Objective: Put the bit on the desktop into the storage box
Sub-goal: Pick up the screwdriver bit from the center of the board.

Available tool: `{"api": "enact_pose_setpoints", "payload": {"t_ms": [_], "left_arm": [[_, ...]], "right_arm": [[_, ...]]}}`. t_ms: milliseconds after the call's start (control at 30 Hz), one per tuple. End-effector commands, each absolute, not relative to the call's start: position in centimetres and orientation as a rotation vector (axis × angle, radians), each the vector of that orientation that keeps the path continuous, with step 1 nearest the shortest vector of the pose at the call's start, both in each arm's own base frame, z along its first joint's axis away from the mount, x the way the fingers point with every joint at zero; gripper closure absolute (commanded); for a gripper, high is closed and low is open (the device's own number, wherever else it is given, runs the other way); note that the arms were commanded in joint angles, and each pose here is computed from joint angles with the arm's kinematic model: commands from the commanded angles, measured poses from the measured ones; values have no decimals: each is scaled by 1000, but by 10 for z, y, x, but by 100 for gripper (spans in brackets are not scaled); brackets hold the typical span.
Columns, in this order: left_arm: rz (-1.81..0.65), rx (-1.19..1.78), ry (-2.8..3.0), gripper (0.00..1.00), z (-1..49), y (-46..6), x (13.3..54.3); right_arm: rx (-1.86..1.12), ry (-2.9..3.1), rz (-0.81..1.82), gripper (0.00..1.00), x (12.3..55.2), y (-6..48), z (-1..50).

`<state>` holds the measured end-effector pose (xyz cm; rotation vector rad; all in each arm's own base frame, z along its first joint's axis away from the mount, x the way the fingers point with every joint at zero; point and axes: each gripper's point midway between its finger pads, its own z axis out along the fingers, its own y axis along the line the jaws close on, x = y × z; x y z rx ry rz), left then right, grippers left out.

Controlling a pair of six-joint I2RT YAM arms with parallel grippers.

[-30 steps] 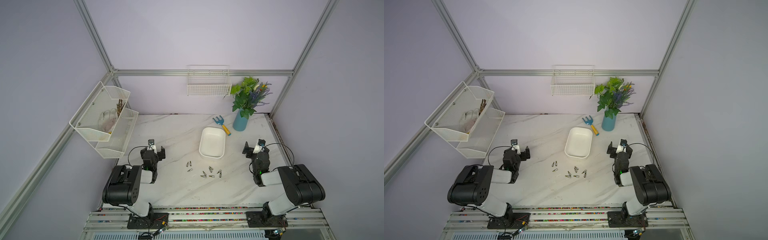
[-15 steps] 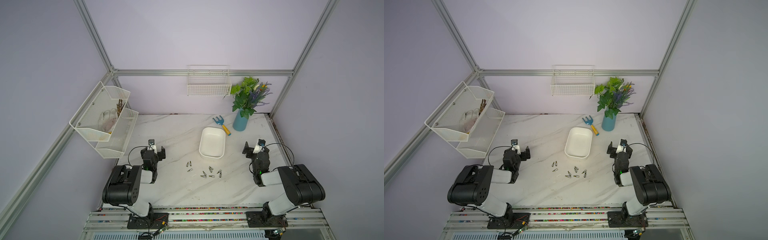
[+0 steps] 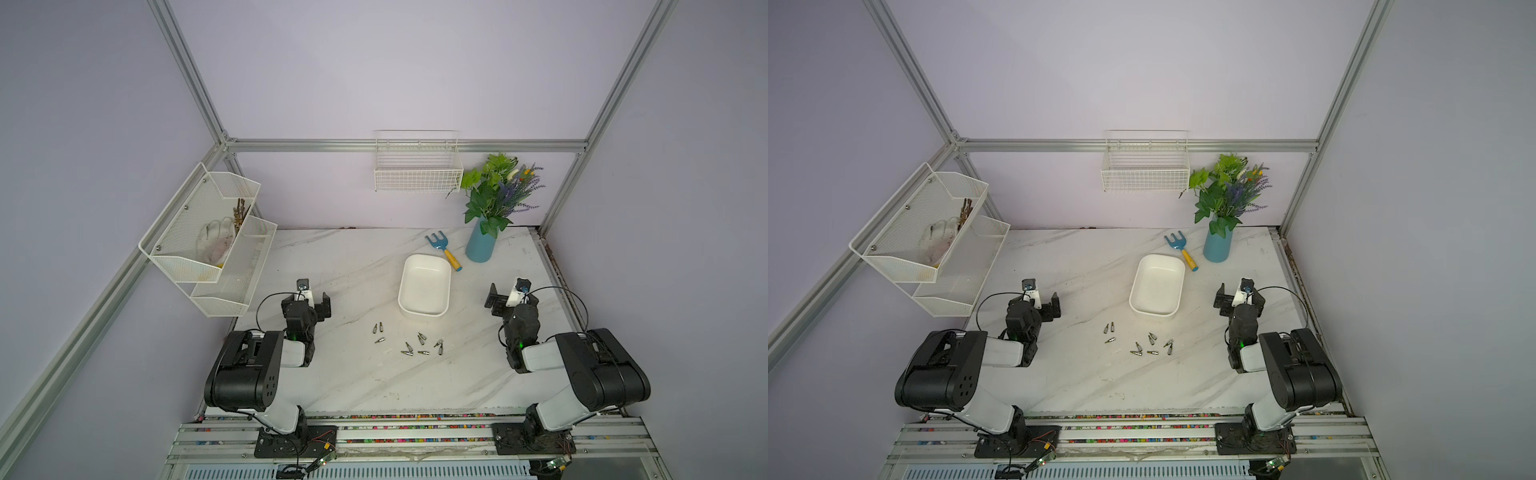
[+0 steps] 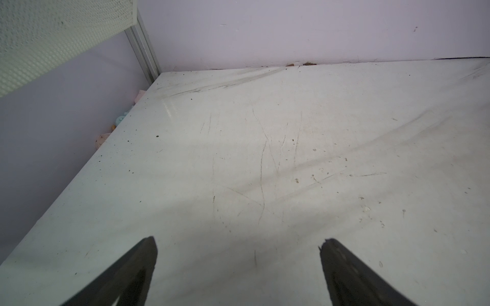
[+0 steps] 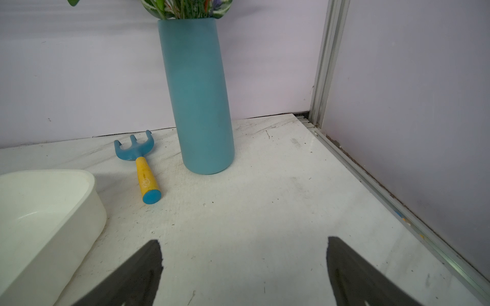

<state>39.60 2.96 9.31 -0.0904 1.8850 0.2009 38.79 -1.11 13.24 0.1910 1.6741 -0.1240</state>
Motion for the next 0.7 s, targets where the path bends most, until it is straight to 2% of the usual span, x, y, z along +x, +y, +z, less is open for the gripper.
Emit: {"api": "enact_pose_setpoints", "payload": {"t_ms": [0,333,467,667], "left_arm": [[198,-92,1828,0,112,31,403],[208,-101,1820,0,114,33,401],[265,-198,1801,0,129,48,395],[212,-166,1770,0,171,39,389]], "right_arm": [[205,1658,-120,0,388,-13,134],[232,1639,-125,0,385,-16,141],[260,1634,-143,0,384,-21,166],[335,1587,-74,0,376,-23,213]]}}
